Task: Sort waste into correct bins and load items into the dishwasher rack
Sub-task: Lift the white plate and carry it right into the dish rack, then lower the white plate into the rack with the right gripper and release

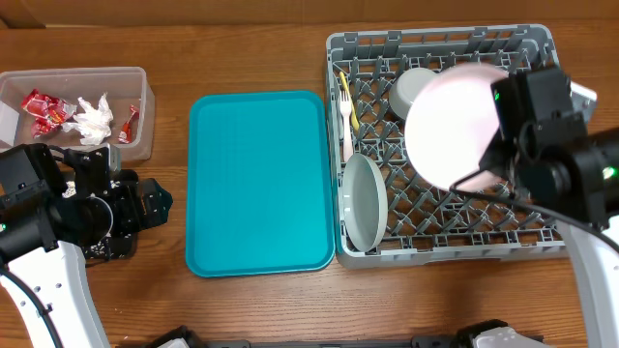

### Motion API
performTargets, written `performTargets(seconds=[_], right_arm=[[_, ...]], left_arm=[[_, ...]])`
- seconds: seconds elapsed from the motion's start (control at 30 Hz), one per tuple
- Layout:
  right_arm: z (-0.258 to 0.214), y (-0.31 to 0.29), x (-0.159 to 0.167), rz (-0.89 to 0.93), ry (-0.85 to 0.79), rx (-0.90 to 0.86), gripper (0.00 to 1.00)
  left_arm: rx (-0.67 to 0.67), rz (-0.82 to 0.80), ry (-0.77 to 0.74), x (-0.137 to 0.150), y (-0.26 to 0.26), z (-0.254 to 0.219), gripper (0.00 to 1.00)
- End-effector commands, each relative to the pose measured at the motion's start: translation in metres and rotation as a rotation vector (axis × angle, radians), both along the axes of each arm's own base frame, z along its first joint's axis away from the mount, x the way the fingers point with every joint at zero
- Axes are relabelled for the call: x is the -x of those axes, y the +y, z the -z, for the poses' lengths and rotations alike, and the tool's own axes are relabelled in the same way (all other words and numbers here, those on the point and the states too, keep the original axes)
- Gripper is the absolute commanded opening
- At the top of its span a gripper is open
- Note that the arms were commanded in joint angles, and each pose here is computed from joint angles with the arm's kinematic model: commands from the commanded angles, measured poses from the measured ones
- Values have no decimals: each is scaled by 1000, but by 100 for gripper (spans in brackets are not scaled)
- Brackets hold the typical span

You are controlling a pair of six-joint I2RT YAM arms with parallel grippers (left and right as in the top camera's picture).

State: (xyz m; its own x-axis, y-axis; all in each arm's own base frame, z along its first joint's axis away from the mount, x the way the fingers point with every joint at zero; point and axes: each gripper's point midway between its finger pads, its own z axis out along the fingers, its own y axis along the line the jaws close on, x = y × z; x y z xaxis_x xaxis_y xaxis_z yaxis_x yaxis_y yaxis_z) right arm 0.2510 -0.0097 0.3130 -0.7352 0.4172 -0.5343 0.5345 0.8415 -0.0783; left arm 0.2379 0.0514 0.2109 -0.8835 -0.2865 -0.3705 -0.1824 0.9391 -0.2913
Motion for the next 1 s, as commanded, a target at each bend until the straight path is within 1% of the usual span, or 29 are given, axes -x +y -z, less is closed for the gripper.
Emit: performTargets(seconds=[0.0, 0.17, 0.33, 0.77, 0.97], right_arm=[[18, -8, 12, 59, 30, 14, 4], [57, -18, 26, 123, 147, 76, 4], [87, -19, 37, 194, 220, 78, 4], [91, -5, 32, 158, 202, 75, 4], [94, -6, 31, 147, 234, 150, 4]], left_arm=[[8, 7, -1, -1, -1, 2, 100], [8, 7, -1, -1, -1, 2, 100], [8, 7, -1, -1, -1, 2, 100], [8, 7, -1, -1, -1, 2, 100], [8, 7, -1, -1, -1, 2, 100]])
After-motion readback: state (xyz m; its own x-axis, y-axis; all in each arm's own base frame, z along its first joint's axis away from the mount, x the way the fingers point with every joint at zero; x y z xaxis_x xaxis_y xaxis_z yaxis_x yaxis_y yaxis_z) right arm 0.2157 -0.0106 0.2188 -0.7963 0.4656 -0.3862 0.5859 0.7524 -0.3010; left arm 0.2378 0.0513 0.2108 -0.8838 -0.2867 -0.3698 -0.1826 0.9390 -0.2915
